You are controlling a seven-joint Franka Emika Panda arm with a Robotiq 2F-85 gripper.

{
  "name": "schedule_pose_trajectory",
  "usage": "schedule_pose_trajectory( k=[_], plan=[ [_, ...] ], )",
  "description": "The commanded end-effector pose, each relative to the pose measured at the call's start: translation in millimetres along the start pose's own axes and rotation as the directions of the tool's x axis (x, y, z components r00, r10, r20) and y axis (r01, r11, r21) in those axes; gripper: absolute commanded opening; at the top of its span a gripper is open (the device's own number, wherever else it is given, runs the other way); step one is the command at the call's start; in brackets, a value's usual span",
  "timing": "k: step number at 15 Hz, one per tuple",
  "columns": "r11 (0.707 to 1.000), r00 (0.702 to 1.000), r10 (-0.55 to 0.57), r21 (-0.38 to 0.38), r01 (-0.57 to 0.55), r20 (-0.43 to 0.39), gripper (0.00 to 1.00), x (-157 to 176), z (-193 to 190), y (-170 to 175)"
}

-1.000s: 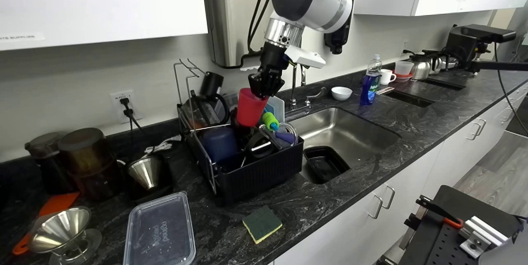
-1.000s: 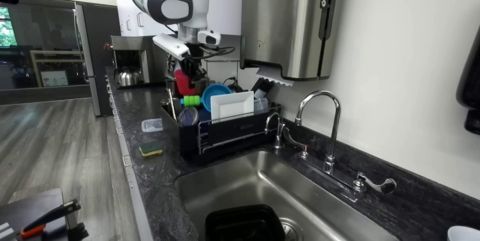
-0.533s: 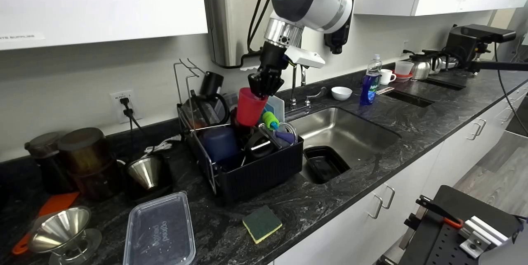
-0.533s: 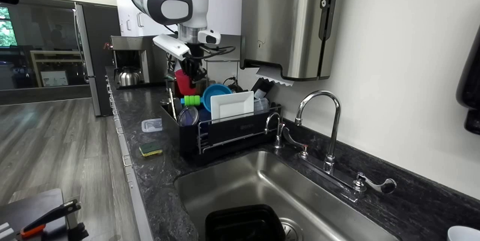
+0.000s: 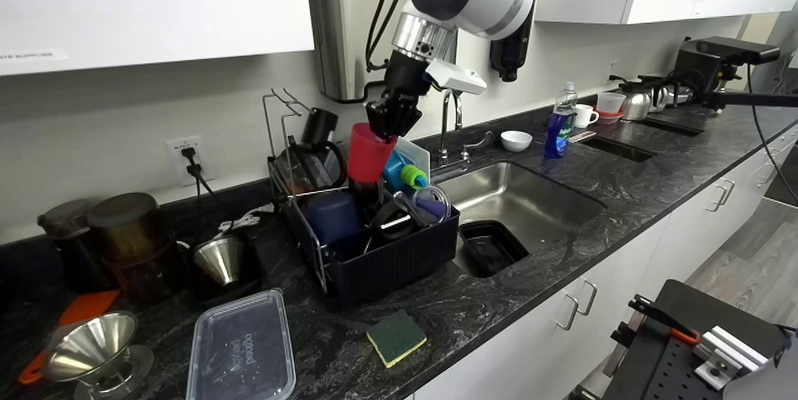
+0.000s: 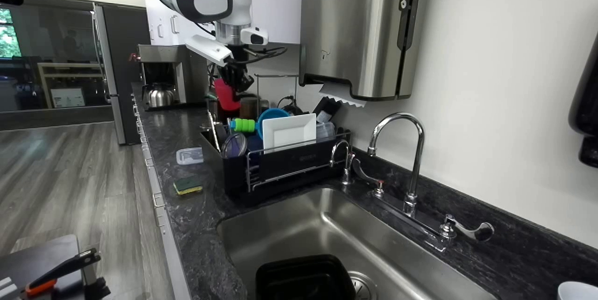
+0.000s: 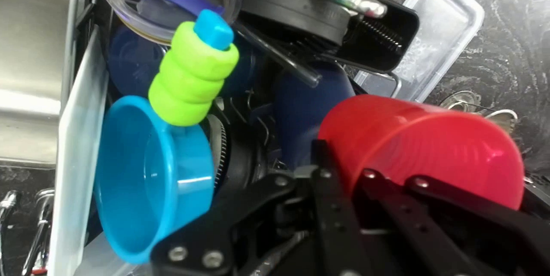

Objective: Put the pink cup on the dish drainer

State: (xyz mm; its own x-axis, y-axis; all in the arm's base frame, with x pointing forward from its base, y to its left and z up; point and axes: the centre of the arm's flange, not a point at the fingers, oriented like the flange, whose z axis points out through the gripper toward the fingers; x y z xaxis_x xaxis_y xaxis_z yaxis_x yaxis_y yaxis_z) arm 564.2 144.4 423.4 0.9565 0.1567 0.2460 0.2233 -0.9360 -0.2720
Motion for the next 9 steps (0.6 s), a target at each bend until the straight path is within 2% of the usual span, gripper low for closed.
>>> schedule_pose_trajectory(
  k=[1, 9],
  plan=[
    [0.999, 0.998, -0.046, -0.018, 0.045, -0.035, 0.01, -4.5, -9.0, -7.6],
    [0.993, 0.995, -0.093, -0.08, 0.09, -0.04, 0.01, -7.9, 4.0, -0.1]
  ],
)
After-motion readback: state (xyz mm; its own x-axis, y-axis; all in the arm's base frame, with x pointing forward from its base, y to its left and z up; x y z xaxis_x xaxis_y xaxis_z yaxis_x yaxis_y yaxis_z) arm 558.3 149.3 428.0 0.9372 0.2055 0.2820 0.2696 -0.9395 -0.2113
